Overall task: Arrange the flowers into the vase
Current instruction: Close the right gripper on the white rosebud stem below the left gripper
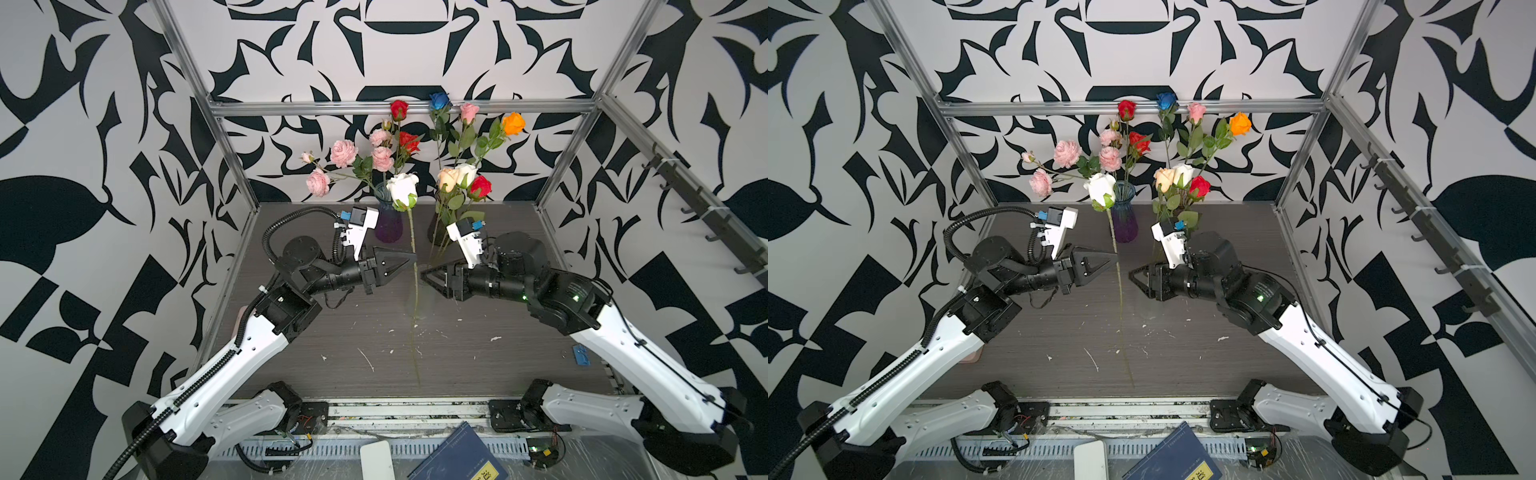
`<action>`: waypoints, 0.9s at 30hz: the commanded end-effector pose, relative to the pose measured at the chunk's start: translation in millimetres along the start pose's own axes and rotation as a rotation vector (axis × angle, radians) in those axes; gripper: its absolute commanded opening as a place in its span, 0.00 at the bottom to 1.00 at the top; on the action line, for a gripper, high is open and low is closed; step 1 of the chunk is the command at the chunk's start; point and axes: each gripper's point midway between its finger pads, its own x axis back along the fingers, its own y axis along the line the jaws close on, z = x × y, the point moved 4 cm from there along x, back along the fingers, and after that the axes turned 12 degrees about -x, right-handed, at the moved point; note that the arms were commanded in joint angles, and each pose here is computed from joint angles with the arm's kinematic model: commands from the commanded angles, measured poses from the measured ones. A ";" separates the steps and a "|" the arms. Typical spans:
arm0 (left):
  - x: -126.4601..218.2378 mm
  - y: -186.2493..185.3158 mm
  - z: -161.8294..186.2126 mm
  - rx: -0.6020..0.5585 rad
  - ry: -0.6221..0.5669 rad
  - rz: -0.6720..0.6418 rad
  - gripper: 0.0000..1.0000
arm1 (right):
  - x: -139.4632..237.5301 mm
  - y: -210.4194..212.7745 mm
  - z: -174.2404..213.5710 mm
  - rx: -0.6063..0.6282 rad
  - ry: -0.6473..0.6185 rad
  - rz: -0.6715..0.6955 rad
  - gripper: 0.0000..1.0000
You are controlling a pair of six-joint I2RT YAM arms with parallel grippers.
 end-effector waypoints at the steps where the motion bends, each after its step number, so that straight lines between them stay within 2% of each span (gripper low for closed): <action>1: -1.4 -18.7 -22.3 -0.063 -0.058 0.064 0.04 | 9.1 34.3 -12.0 0.054 -0.088 -0.165 0.52; 8: -3.7 -21.7 -23.1 -0.067 -0.053 0.079 0.04 | 7.8 45.9 -11.0 0.074 -0.047 -0.200 0.40; 12: -1.7 -23.8 -21.0 -0.071 -0.038 0.079 0.04 | 25.9 45.5 -18.5 0.090 -0.135 -0.175 0.33; 15: 0.2 -23.3 -18.7 -0.077 -0.027 0.063 0.04 | 42.8 56.0 -18.7 0.106 -0.175 -0.249 0.31; 21: -1.2 -23.2 -20.6 -0.078 -0.027 0.065 0.04 | 30.5 75.1 -8.7 0.117 -0.018 -0.355 0.27; 27: -1.3 -25.8 -24.7 -0.082 -0.033 0.072 0.04 | 24.0 74.7 -11.8 0.110 -0.029 -0.358 0.27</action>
